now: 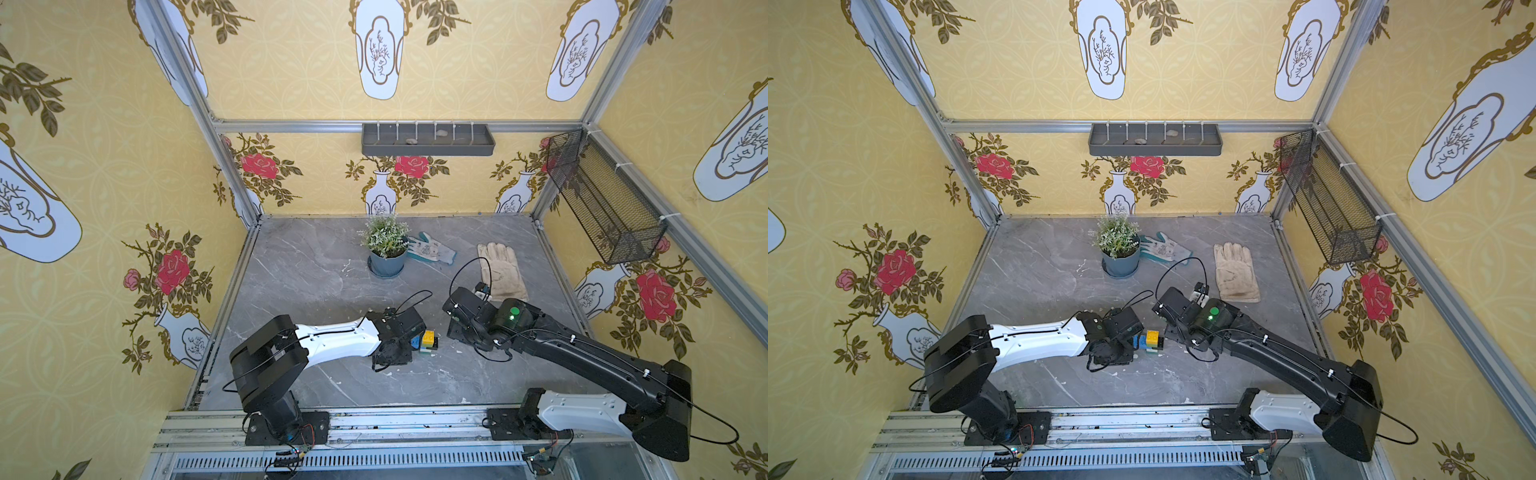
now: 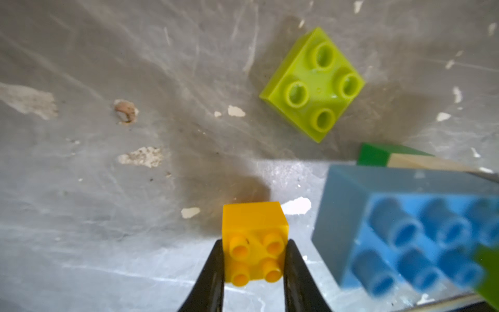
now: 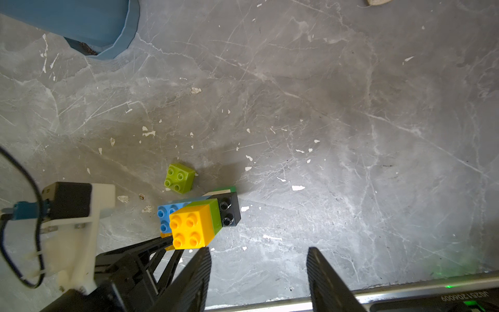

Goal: Assemble the number 4 with lego
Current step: Pick up the lego brick from the center of the board.

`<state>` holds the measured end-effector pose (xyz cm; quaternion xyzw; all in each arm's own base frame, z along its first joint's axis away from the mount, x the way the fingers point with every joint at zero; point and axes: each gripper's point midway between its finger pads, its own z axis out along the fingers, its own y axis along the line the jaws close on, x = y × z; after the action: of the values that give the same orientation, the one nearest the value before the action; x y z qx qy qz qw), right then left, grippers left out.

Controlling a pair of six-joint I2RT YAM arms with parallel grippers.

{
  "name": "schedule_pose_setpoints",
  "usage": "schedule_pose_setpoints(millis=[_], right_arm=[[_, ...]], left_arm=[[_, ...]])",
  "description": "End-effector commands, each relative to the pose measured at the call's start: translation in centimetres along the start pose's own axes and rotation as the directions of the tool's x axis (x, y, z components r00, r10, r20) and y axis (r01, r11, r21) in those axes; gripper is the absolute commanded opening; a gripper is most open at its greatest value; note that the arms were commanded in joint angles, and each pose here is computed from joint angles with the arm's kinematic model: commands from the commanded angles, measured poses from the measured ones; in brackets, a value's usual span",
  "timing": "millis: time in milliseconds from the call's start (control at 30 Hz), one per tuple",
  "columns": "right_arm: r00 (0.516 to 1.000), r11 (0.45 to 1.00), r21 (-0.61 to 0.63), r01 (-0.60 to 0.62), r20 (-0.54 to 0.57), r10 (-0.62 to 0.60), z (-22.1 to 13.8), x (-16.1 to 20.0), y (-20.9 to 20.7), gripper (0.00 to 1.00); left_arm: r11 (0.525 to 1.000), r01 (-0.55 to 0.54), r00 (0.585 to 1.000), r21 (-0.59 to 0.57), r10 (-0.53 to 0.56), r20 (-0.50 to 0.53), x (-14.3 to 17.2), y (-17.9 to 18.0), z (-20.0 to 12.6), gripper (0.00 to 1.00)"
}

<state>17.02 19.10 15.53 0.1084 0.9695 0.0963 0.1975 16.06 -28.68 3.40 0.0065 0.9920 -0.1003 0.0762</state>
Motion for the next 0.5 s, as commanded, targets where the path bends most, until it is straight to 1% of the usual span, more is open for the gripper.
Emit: schedule_pose_setpoints(millis=[0, 133, 233, 300, 367, 467], right_arm=[[1.000, 1.000, -0.017, 0.013, -0.003, -0.013, 0.3, 0.2, 0.4, 0.58], [0.997, 0.993, -0.091, 0.071, -0.022, -0.073, 0.7, 1.3, 2.2, 0.54], [0.993, 0.987, -0.121, 0.107, -0.030, -0.112, 0.6, 2.0, 3.5, 0.54], [0.991, 0.984, -0.127, 0.124, -0.037, -0.130, 0.8, 2.4, 4.3, 0.54], [0.989, 0.982, -0.134, 0.133, -0.042, -0.140, 1.1, 2.9, 5.0, 0.54], [0.988, 0.979, -0.147, 0.139, -0.050, -0.148, 1.4, 3.3, 5.7, 0.54]], left_arm=[[0.999, 0.002, 1.000, -0.037, -0.001, 0.029, -0.3, 1.1, -1.6, 0.24], [1.000, 0.000, 0.997, -0.023, 0.001, 0.080, -0.9, 1.5, -4.7, 0.22], [1.000, -0.018, 0.992, -0.015, 0.020, 0.128, -1.8, 1.7, -7.1, 0.22], [1.000, -0.025, 0.990, 0.007, 0.024, 0.137, -2.4, 1.6, -8.3, 0.20], [0.997, -0.020, 0.991, 0.071, 0.010, 0.137, -3.2, 1.0, -9.1, 0.18], [0.986, -0.030, 0.988, 0.164, 0.005, 0.152, -4.3, -0.2, -10.3, 0.17]])
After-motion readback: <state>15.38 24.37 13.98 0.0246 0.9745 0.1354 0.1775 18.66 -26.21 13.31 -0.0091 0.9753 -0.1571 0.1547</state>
